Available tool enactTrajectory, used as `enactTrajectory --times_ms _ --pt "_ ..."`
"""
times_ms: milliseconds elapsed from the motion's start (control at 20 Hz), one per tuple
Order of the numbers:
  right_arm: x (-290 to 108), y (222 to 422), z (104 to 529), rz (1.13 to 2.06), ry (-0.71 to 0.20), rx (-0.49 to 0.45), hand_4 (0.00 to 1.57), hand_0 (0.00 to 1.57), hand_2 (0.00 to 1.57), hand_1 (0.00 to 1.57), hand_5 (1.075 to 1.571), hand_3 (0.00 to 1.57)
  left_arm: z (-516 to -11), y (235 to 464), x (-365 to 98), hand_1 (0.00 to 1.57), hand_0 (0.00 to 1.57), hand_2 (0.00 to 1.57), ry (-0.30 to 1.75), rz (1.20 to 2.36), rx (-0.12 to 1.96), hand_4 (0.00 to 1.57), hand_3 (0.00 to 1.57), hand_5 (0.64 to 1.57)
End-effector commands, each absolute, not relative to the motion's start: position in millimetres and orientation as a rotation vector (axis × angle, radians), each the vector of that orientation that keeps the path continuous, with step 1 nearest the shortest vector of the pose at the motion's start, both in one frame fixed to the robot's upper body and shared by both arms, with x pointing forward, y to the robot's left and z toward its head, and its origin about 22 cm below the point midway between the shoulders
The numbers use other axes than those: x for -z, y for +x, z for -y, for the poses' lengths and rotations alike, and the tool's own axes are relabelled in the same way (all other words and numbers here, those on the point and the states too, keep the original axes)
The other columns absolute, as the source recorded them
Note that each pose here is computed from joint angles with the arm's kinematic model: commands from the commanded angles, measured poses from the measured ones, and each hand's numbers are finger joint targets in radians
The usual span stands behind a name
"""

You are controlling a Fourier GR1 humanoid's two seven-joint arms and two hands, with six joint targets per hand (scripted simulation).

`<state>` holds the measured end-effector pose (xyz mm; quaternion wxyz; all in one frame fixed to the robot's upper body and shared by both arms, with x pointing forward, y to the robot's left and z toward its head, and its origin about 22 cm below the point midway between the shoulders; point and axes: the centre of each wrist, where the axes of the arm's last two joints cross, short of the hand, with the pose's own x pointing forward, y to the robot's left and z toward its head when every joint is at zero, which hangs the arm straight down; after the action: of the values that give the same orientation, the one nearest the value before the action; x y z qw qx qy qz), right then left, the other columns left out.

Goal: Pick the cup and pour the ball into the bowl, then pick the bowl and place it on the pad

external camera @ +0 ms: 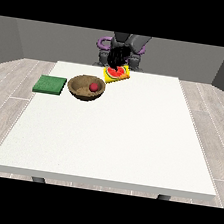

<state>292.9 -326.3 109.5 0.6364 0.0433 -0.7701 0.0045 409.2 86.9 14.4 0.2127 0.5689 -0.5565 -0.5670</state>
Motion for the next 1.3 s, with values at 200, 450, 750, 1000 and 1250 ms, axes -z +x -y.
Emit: enactTrajectory --times_ms 200,450,750,1000,1250 --pt "-105.1 277.5 346.0 1.770 0.047 0.029 0.38 0.00 0.00 0.00 1.566 0.00 -151.7 422.5 -37.9 1.26 1.26 1.57 1.300 1.709 0.828 0.75 1.57 1.569" --pt "-134.1 274.3 339.0 1.877 0.039 0.004 0.39 0.00 0.00 0.00 1.564 0.00 -205.4 394.1 0.5 1.46 1.46 1.57 1.192 1.801 0.642 1.10 1.57 1.570" --pt "-137.8 265.0 331.0 1.915 0.040 0.034 0.42 0.00 0.00 0.00 1.565 0.00 -199.7 382.9 -7.6 1.50 1.50 1.57 0.844 1.967 0.272 1.47 1.57 1.461" --pt "-132.4 266.7 325.8 1.907 0.059 0.057 0.48 0.00 0.00 0.00 1.565 0.06 -168.1 388.0 -36.7 1.22 1.22 1.39 0.285 2.024 -0.094 0.70 1.06 1.560" --pt "-142.3 258.3 307.8 1.963 0.035 0.075 0.51 0.00 0.00 0.00 1.563 0.00 -250.7 391.5 -48.9 0.17 0.17 0.00 0.031 2.189 -0.220 0.20 0.00 1.566"
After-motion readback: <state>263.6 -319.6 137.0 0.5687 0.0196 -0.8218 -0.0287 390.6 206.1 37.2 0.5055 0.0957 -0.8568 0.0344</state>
